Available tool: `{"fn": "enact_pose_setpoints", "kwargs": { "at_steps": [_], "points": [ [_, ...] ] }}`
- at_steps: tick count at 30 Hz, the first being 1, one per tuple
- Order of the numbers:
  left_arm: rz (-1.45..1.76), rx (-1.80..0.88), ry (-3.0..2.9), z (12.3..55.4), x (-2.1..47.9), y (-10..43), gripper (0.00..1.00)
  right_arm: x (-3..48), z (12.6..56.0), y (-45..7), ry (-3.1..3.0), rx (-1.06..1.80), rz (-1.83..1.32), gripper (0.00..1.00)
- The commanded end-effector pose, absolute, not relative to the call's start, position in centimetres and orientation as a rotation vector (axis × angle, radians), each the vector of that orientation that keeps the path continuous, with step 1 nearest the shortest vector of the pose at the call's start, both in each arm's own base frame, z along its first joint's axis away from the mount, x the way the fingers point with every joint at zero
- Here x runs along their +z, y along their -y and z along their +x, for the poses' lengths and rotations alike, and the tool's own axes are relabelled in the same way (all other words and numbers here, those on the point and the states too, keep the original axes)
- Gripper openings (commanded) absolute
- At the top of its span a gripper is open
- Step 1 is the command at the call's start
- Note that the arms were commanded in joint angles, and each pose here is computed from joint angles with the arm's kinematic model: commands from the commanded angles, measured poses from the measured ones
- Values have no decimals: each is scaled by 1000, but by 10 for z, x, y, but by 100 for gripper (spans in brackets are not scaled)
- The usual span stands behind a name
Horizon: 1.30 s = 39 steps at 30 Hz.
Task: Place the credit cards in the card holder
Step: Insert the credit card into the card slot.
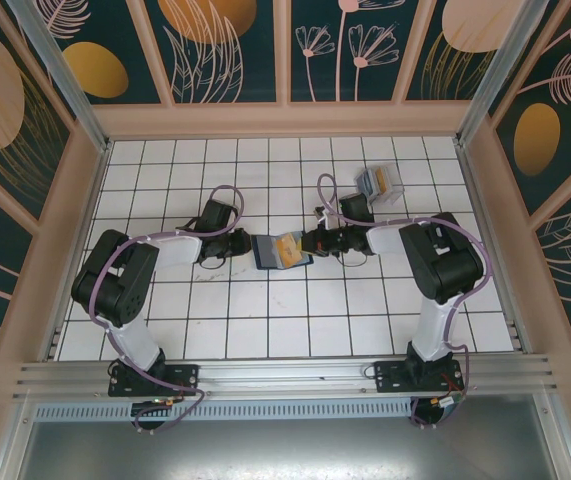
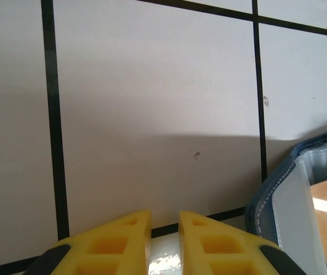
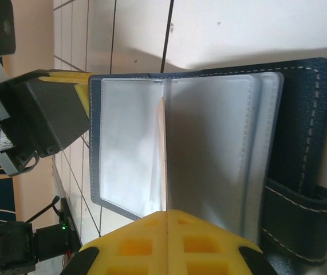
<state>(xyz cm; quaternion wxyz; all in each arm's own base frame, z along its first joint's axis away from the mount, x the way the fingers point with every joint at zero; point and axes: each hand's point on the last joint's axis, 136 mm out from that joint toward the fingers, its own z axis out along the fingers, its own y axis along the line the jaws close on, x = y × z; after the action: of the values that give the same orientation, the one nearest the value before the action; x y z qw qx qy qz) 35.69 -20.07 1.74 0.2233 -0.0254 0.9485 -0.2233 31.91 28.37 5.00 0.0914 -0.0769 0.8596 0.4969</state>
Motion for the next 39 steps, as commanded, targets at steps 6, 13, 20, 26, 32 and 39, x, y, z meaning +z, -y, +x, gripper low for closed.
{"fn": "enact_pose_setpoints", "kwargs": {
  "at_steps": [6,13,20,26,32,39],
  "points": [
    [-65,-638,-2667,349,5,205,22,39,316,-292,-2556,1549,-214,0],
    [-84,-552,-2701,351,-2,196,21,38,316,-291,-2559,1550,-158,0],
    [-86,-599,-2694,351,-3,201,21,35,312,-300,-2556,1539,-112,0],
    [-83,-567,-2706,349,-9,197,19,41,313,-305,-2509,1531,-49,0],
    [-88,-529,-2723,348,-18,193,18,39,306,-312,-2502,1533,-32,0],
    [-102,-515,-2719,345,-20,188,17,33,309,-305,-2512,1463,40,0]
  ]
}}
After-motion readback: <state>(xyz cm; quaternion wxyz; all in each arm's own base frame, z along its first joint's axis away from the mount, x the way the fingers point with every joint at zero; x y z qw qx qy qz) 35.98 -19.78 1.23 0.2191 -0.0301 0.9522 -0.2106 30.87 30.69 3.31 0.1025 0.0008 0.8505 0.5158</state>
